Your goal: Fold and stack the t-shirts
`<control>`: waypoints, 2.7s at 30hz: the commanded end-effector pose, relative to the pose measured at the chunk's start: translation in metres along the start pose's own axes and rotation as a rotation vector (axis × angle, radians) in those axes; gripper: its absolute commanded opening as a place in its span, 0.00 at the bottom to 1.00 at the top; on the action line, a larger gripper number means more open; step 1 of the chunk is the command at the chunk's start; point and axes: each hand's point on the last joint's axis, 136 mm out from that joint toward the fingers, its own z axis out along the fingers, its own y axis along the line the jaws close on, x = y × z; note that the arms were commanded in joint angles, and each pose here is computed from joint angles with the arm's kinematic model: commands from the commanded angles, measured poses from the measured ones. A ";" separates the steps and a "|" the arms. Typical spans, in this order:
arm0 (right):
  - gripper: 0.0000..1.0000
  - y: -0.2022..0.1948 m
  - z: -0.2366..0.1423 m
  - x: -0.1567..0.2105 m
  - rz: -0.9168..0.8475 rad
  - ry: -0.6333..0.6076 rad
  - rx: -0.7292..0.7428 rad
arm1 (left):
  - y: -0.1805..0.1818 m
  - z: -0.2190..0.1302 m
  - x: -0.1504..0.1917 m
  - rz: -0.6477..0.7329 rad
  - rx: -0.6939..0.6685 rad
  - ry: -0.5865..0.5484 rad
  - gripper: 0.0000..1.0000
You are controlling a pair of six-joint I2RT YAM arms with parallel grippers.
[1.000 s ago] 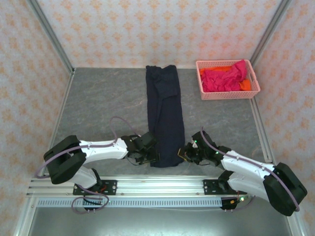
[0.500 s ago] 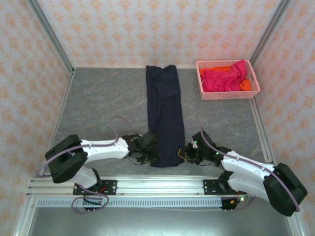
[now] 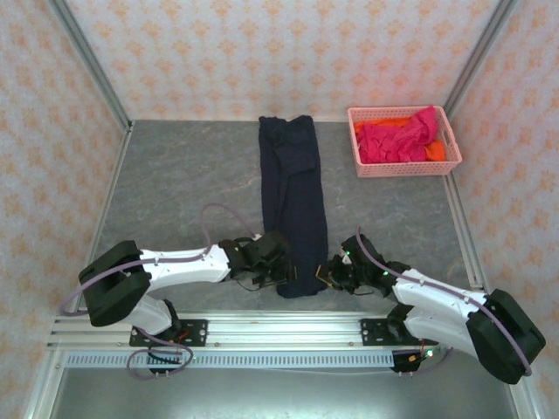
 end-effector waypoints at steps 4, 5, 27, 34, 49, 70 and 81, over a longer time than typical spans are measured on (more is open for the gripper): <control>0.17 0.002 0.000 0.001 -0.003 -0.001 -0.016 | 0.025 0.003 0.003 -0.017 -0.108 -0.008 0.46; 0.16 0.002 0.000 0.001 -0.003 0.000 -0.016 | 0.027 0.004 0.003 -0.019 -0.114 -0.008 0.46; 0.00 0.019 -0.012 -0.002 -0.018 -0.034 -0.087 | 0.022 -0.020 -0.006 -0.009 -0.064 -0.086 0.00; 0.00 0.058 -0.029 -0.031 -0.055 -0.173 -0.135 | 0.013 -0.054 -0.033 -0.020 -0.047 -0.159 0.00; 0.00 0.126 -0.018 -0.128 -0.072 -0.273 -0.124 | -0.005 -0.072 -0.130 -0.126 -0.009 -0.196 0.00; 0.00 0.132 0.026 -0.221 -0.006 -0.277 -0.092 | -0.006 -0.040 -0.225 -0.157 -0.043 -0.168 0.00; 0.00 0.135 0.038 -0.253 0.015 -0.275 -0.100 | -0.001 -0.025 -0.250 -0.182 -0.057 -0.158 0.00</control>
